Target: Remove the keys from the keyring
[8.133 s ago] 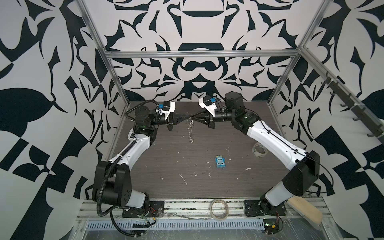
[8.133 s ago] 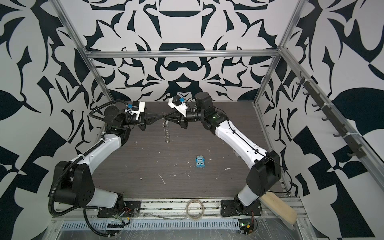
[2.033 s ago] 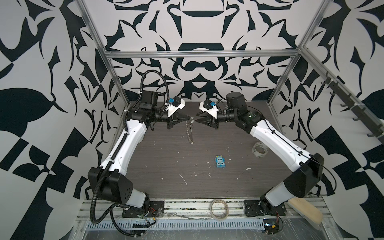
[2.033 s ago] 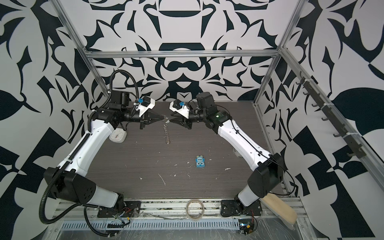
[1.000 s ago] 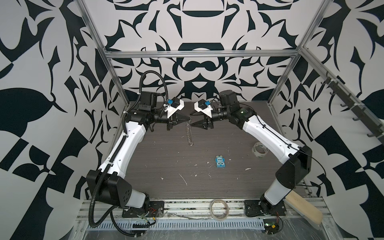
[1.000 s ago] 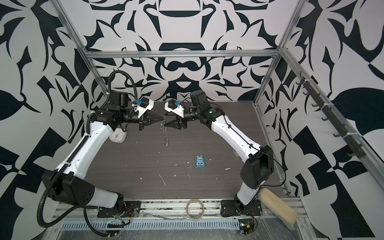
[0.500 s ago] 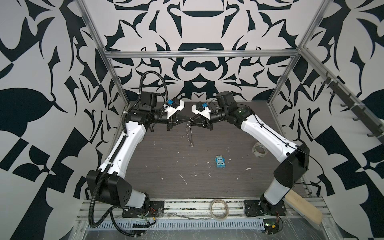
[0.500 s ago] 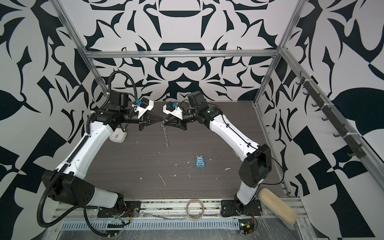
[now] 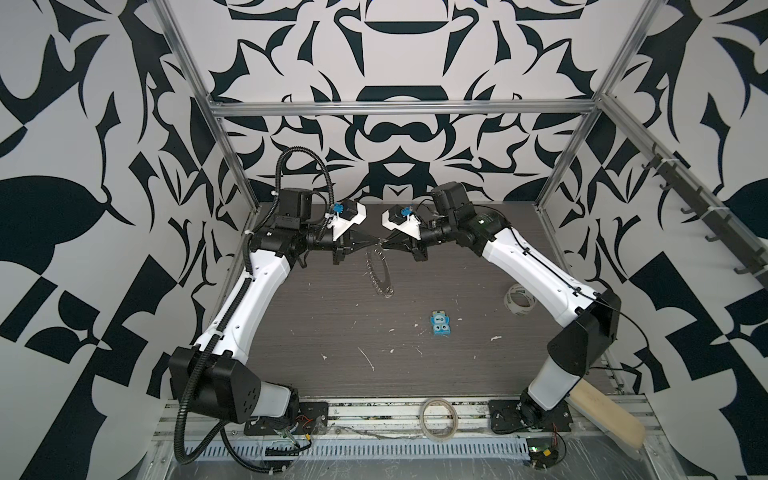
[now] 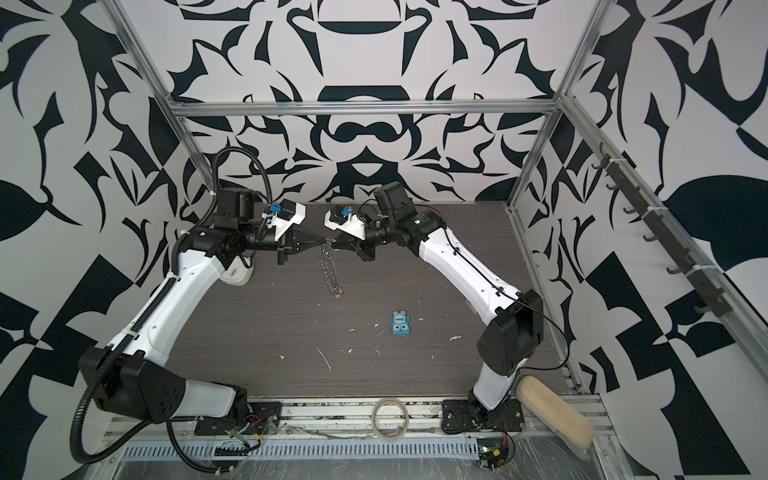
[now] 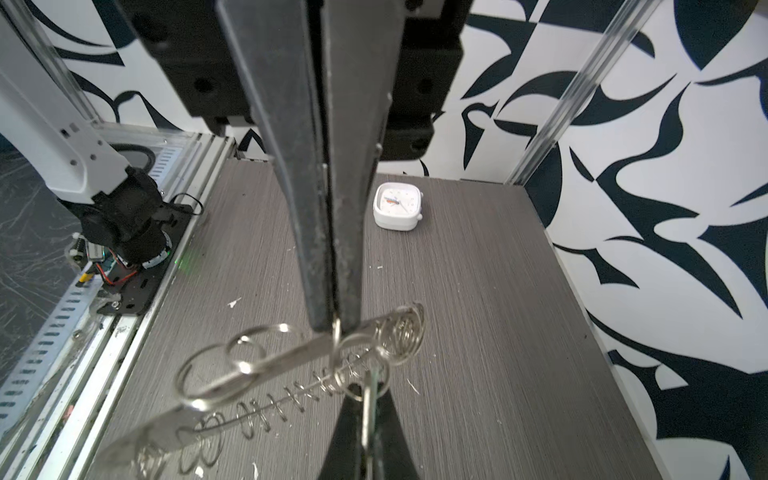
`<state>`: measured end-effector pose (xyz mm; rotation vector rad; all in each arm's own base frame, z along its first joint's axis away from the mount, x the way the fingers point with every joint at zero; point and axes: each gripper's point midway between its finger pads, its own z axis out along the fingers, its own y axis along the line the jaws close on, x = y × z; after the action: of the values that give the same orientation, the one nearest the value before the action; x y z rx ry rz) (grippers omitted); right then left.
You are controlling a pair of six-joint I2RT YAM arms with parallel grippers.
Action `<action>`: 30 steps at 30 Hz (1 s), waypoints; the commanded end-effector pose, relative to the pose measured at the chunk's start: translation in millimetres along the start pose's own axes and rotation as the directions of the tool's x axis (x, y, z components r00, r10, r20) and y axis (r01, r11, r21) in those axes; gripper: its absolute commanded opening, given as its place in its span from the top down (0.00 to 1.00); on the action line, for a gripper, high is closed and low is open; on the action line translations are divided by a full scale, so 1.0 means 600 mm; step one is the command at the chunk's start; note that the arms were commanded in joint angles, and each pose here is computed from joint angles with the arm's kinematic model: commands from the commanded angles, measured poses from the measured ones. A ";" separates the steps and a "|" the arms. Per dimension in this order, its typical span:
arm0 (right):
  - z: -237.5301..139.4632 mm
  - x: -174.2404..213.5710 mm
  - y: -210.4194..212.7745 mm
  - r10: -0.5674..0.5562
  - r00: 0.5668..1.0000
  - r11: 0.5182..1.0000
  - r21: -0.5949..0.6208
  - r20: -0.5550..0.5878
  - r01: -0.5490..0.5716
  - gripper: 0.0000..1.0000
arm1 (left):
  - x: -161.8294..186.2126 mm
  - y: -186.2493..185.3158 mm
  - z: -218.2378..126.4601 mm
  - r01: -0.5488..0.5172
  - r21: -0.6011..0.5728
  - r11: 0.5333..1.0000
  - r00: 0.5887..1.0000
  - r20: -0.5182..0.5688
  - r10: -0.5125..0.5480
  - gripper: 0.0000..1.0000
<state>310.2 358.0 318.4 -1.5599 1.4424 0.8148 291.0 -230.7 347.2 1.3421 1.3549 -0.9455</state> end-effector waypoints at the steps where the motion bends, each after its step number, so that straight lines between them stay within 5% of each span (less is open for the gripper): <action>1: -0.031 -0.019 0.006 -0.030 0.999 0.998 0.054 -0.021 0.032 1.00 | -0.039 0.002 -0.018 -0.056 -0.026 0.998 0.993 0.105 0.058 1.00; 18: 0.028 -0.023 0.022 -0.012 1.000 1.000 0.003 0.011 0.012 1.00 | -0.081 0.018 -0.026 0.012 -0.023 1.000 0.921 0.389 -0.002 1.00; 30: 0.042 -0.040 0.011 0.021 0.997 0.999 0.023 0.080 -0.023 1.00 | -0.085 0.028 -0.014 0.023 -0.086 0.996 0.871 0.491 0.022 1.00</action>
<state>313.4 382.9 328.1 -1.4875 1.4011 0.7888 304.5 -233.9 373.2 1.0136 1.1231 -1.1786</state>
